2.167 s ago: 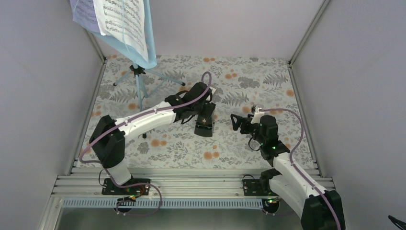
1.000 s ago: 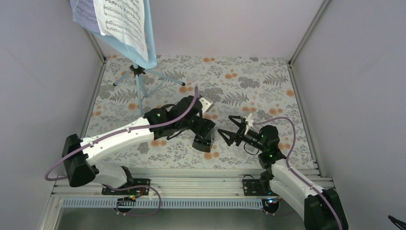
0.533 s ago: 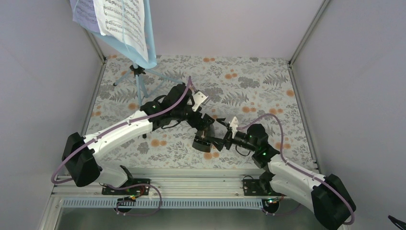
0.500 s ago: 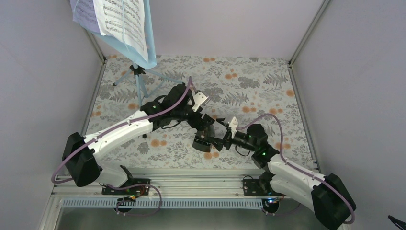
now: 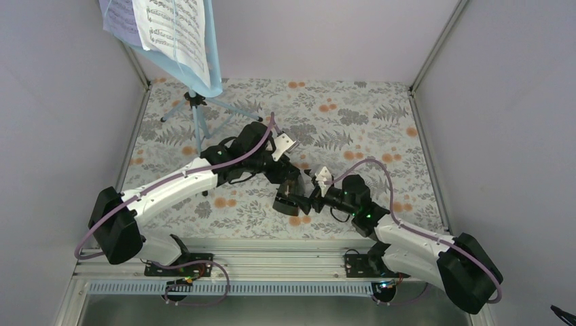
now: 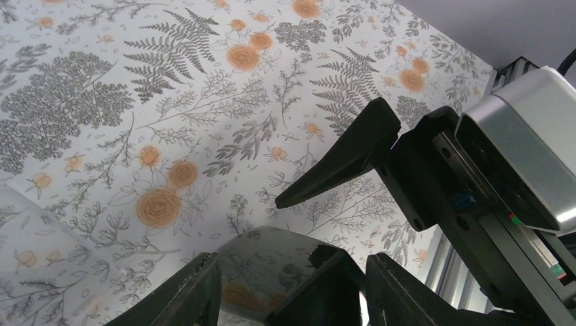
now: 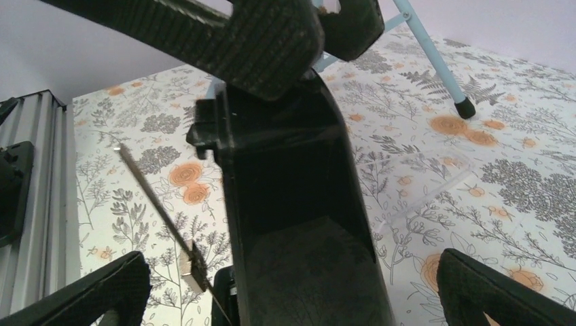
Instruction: Pack up the instrument practice props
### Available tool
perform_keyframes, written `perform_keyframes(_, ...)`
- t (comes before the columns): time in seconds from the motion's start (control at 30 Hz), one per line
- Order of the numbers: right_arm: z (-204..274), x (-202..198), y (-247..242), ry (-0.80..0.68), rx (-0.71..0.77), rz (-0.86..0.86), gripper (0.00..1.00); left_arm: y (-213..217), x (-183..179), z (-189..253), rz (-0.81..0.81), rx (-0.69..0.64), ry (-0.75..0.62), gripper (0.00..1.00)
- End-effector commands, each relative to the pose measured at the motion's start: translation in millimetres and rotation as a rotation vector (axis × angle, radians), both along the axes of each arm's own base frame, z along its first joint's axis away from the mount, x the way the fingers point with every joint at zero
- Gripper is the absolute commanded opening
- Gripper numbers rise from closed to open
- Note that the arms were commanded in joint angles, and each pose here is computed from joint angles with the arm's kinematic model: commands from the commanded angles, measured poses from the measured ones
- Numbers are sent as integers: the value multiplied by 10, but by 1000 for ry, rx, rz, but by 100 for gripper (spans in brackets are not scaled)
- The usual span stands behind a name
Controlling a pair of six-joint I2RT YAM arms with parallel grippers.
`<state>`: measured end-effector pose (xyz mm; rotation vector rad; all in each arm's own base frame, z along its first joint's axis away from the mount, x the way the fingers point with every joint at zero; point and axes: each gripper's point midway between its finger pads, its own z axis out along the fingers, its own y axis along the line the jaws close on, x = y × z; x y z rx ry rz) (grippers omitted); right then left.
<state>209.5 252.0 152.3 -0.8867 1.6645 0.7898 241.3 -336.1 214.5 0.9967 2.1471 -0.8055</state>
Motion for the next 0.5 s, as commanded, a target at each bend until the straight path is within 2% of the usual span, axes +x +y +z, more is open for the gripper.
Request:
perform_keyframes(0.0, 136, 118, 43, -52, -2, -35, 100, -7, 45, -10, -6, -2, -38, 52)
perform_keyframes(0.13, 123, 159, 59, -43, -4, -48, 100, -5, 38, -33, -13, 1, -41, 46)
perform_keyframes(0.47, 157, 216, 57, -26, 28, -81, 98, 9, 26, -65, -18, 2, -49, 41)
